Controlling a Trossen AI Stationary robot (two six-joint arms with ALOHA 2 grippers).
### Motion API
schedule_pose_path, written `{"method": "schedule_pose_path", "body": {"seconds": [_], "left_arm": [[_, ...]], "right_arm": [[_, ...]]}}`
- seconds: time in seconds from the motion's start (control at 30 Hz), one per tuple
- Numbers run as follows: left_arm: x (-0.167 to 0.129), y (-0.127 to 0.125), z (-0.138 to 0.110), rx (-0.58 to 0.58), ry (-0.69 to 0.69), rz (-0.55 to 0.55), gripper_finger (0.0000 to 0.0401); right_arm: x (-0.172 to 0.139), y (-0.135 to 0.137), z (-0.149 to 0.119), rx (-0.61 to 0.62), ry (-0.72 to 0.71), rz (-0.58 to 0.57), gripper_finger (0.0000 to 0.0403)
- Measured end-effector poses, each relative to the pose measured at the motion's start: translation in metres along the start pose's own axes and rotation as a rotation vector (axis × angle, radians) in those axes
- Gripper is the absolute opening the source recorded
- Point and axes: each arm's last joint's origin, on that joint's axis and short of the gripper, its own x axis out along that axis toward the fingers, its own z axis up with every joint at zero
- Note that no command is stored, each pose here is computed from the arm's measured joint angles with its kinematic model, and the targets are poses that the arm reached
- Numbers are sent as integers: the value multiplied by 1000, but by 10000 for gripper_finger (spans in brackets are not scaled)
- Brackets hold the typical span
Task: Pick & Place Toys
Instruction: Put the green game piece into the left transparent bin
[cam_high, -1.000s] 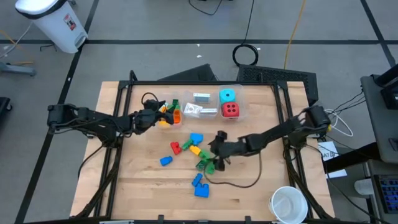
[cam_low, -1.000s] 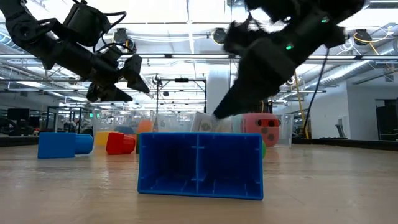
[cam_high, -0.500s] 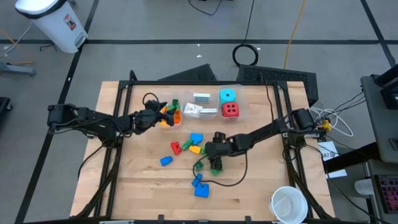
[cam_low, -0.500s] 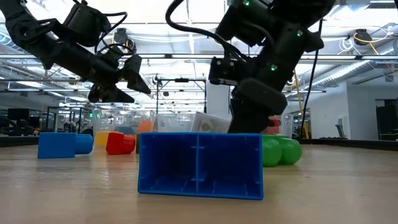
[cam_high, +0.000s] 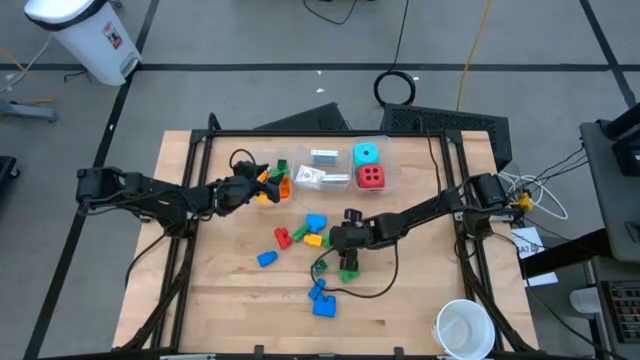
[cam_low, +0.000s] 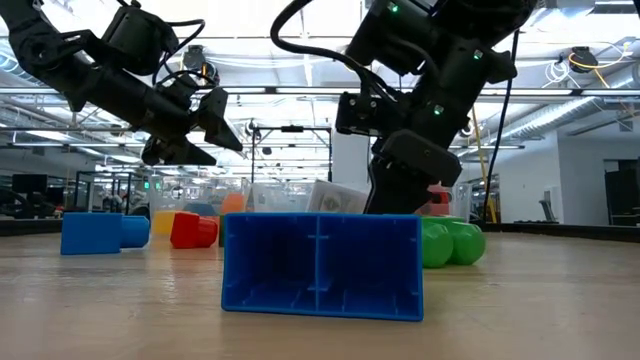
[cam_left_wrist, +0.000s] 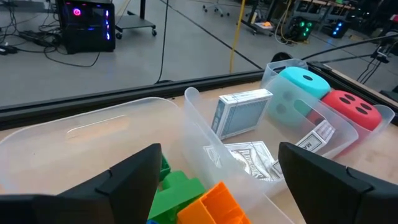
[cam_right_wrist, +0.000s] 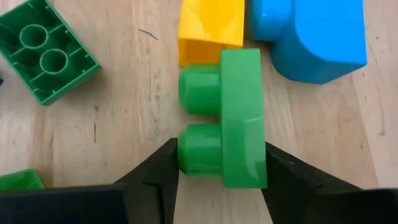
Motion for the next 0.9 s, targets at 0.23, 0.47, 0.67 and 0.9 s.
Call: {"method": "schedule_pose_path", "body": {"seconds": [0.23,0.47,0.67,0.9], "left_arm": [[0,-1,0,-1,11,-23,326],[0,-2,-1,-17,27,-52,326],[-1,-7,2,-78,57,-194,326],[-4,-19,9,-163,89,-443,326]], "right_arm": [[0,0,1,-43,-8,3,157],[0,0,1,-118,-8,2,130],[-8,-1,0,-225,17,-5,130],[-42,-3,3,-275,-6,-158,130]]}}
